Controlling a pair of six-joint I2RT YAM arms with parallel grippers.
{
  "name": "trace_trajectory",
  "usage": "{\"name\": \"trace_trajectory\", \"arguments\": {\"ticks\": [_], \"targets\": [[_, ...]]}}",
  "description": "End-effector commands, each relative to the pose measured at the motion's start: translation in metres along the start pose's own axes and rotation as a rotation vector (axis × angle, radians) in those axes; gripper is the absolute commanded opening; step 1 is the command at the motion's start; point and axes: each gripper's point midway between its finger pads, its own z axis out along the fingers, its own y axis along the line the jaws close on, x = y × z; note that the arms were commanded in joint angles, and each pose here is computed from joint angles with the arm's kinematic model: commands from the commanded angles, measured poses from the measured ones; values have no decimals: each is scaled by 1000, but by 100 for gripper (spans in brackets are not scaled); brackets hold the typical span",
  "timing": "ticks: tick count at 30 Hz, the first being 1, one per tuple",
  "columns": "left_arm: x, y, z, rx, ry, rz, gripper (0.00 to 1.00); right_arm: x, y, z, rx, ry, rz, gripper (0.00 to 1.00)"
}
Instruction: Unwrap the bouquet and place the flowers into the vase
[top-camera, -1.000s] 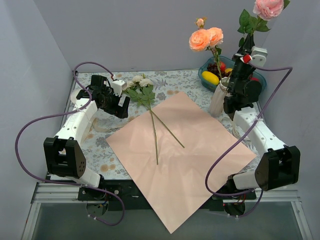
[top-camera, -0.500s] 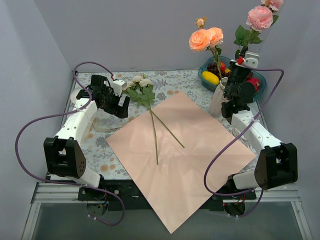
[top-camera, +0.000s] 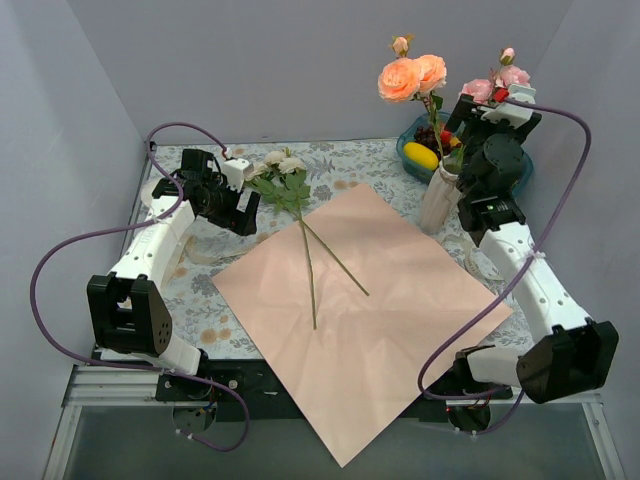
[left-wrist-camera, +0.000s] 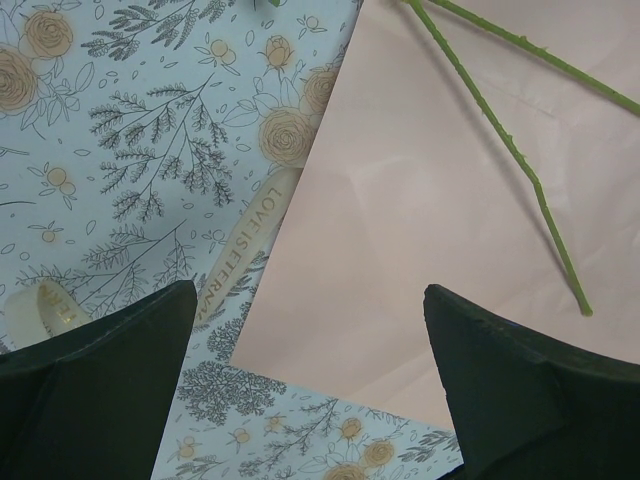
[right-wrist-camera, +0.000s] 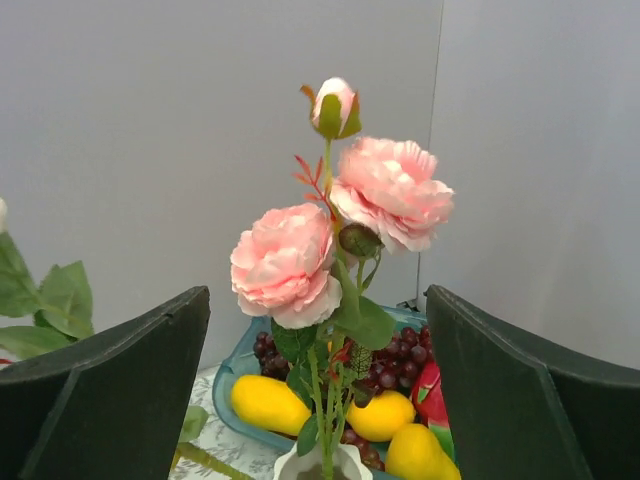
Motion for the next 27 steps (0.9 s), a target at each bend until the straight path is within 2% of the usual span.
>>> {"name": "trace_trajectory", "arguments": {"ticks": [1, 2, 3, 8, 12, 15, 18, 22, 25, 27], "targets": [[-19, -2, -14, 3, -59, 11, 97, -58, 1, -26, -54, 10, 172, 96], [-20, -2, -15, 2, -60, 13, 97, -58, 2, -34, -79, 50, 167, 96], [-21, -3, -15, 5, -61, 10, 97, -79, 9, -38, -143, 34, 189, 96], [-24, -4, -20, 4, -75, 11, 97, -89, 38, -75, -303, 121, 161, 93], [-26, -7, -23, 11, -83, 1, 97, -88, 96, -123, -539, 141, 145, 93], [-28, -6, -26, -2, -88, -24, 97, -59, 138, -159, -717, 222, 133, 94], [-27, -1, -27, -22, -91, -55, 98, -3, 178, -191, -818, 393, 68, 95], [-16, 24, -25, -50, -55, -158, 98, 108, 225, -227, -880, 653, -140, 96], [-4, 38, -21, -80, -21, -200, 97, 161, 250, -250, -965, 746, -184, 89], [-3, 37, -21, -76, -20, -197, 97, 178, 267, -258, -1017, 774, -161, 86]]}}
